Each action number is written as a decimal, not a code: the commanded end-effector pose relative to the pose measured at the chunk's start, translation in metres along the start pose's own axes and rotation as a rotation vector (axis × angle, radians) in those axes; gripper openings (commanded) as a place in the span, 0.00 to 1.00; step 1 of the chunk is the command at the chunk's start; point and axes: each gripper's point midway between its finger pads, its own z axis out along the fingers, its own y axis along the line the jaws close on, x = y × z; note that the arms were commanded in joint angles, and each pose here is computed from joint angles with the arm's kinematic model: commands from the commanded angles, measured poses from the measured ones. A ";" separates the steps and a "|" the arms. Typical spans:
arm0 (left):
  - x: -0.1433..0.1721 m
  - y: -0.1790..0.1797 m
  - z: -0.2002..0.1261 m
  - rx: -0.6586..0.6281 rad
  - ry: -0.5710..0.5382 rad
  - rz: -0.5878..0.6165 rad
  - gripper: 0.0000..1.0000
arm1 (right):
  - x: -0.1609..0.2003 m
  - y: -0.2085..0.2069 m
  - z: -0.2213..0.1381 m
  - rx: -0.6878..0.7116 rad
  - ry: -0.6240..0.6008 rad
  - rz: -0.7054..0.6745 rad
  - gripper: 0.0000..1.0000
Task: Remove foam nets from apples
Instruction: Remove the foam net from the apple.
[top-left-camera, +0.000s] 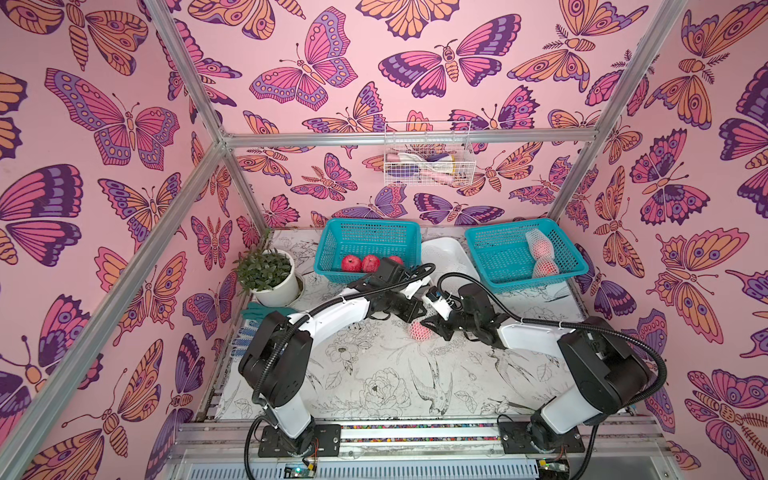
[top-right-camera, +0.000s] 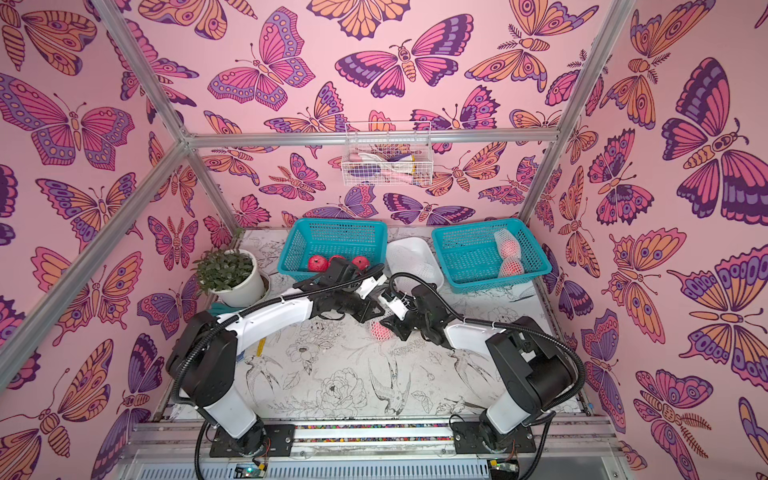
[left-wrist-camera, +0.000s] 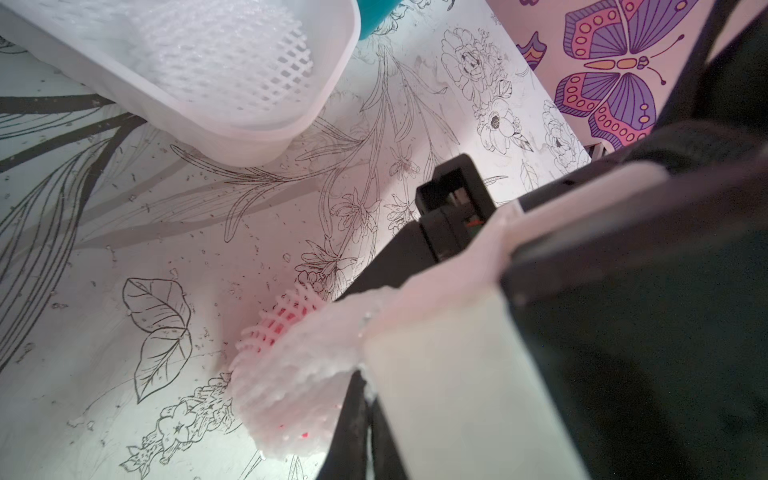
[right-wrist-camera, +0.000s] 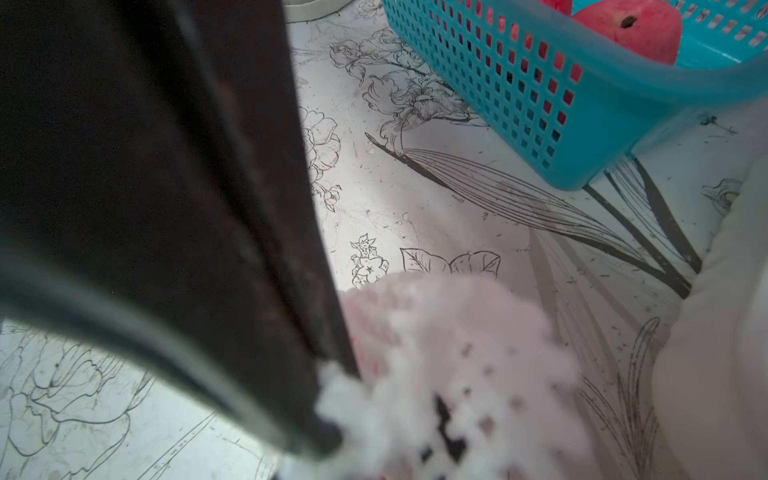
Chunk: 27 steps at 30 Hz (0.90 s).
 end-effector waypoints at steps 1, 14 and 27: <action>-0.006 -0.006 -0.009 0.001 -0.023 0.017 0.00 | -0.018 0.003 -0.008 0.007 -0.038 -0.014 0.26; -0.018 -0.011 -0.024 -0.023 -0.063 0.035 0.00 | -0.042 0.004 -0.022 0.037 -0.104 -0.019 0.12; -0.058 -0.014 -0.076 -0.186 -0.217 0.071 0.99 | -0.058 -0.008 -0.059 0.188 -0.106 0.019 0.00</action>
